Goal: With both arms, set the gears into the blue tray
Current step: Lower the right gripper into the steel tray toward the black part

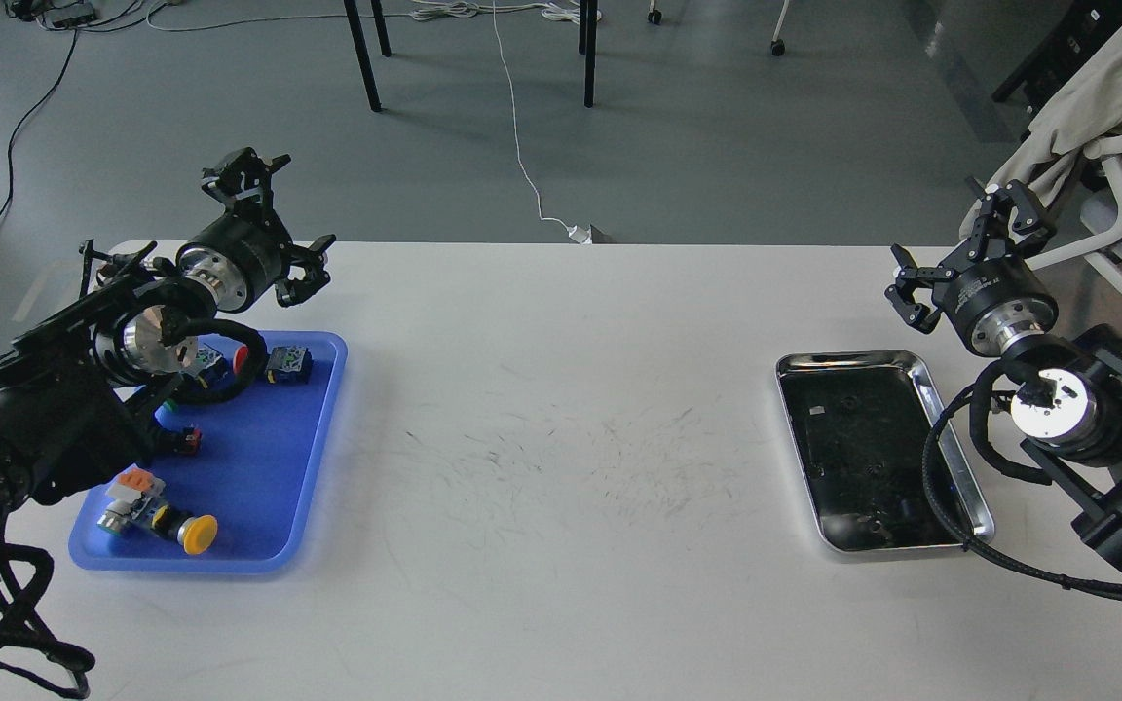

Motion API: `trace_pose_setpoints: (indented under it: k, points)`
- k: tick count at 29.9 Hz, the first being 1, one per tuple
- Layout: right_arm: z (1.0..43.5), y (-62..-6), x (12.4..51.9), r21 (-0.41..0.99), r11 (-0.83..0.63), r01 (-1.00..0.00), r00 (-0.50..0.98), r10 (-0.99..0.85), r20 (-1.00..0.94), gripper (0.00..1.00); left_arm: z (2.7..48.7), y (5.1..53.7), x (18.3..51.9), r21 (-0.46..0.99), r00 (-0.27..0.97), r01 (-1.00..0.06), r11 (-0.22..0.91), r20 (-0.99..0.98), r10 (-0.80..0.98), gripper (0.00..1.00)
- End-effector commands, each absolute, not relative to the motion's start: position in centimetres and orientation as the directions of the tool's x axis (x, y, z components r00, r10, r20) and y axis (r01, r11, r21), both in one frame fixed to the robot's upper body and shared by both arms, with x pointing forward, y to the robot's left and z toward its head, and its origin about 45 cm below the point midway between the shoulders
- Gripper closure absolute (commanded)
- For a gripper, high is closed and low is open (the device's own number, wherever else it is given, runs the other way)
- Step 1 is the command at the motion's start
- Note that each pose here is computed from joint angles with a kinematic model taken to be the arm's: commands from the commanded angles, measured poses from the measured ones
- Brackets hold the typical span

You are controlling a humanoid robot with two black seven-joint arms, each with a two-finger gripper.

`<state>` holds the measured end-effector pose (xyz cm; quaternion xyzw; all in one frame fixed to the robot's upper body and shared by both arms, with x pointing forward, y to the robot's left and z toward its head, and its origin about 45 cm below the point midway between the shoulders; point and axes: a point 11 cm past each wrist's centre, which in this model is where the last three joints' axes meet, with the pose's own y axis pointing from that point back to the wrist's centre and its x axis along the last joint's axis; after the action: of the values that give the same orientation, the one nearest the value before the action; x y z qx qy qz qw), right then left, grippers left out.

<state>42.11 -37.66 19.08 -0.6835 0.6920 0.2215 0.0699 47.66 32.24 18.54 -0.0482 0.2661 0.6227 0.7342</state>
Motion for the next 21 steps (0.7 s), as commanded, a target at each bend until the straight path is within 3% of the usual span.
trace_pose_setpoints:
  k: [1,9,15,21]
  points:
    - [20.2,-39.9,41.6,0.261,-0.052,-0.964,-0.008,-0.974,-0.225,0.01,18.7,32.2,47.8,0.257,0.085,-0.941,0.221,-0.452,0.888,0.00]
    - [23.9,-41.2,40.7,0.375,-0.154,-0.914,0.220,-0.965,0.140,0.01,18.8,32.1,47.8,0.252,0.090,-0.941,0.225,-0.454,0.887,0.00]
    - [24.9,-40.1,40.3,0.460,-0.249,-0.852,0.459,-0.779,0.428,0.01,19.2,32.4,47.9,0.242,0.091,-0.944,0.223,-0.458,0.884,0.00]
    - [27.0,-39.6,40.9,0.491,-0.283,-0.824,0.553,-0.593,0.586,0.01,19.5,32.7,48.0,0.233,0.093,-0.947,0.222,-0.463,0.881,0.00]
